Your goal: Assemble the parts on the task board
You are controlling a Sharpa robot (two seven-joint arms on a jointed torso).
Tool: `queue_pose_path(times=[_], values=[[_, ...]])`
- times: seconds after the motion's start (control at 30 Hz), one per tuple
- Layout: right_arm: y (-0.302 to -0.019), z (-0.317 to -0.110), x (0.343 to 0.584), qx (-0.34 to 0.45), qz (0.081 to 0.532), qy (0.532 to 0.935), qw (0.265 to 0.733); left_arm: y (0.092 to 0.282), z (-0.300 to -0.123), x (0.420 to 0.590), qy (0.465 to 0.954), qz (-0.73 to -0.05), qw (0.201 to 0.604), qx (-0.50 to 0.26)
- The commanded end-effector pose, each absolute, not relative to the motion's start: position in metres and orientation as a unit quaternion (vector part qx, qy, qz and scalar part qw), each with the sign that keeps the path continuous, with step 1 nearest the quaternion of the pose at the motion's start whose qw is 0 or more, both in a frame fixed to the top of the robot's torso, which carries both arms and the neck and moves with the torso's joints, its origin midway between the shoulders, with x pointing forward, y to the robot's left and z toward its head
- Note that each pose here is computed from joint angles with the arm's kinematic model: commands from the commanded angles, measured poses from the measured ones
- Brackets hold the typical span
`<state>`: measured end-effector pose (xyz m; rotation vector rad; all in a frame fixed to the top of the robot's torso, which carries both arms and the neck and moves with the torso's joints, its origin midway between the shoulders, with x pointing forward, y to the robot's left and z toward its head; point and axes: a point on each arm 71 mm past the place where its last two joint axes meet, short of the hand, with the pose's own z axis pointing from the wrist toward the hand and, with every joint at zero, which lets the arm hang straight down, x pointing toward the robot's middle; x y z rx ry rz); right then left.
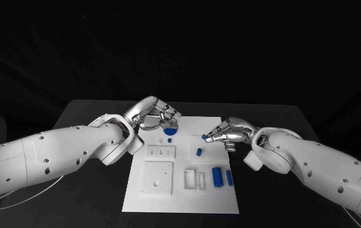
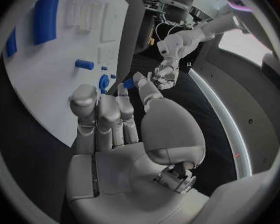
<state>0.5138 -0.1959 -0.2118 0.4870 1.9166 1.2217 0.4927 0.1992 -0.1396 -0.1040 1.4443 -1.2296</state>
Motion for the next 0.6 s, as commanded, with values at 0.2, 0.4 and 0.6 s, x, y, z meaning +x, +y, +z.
queue_pose_path(times=[0.2,0.4,0.6], values=[[-0.202,-0.220,0.510,0.251,0.567,0.773,0.136,0.170,-0.134,0.476,0.590,-0.537,0.595,0.100],[-0.211,-0.220,0.512,0.256,0.583,0.767,0.078,0.153,-0.136,0.470,0.588,-0.532,0.590,0.155],[-0.211,-0.218,0.509,0.242,0.595,0.765,0.045,0.142,-0.137,0.468,0.590,-0.531,0.583,0.173]])
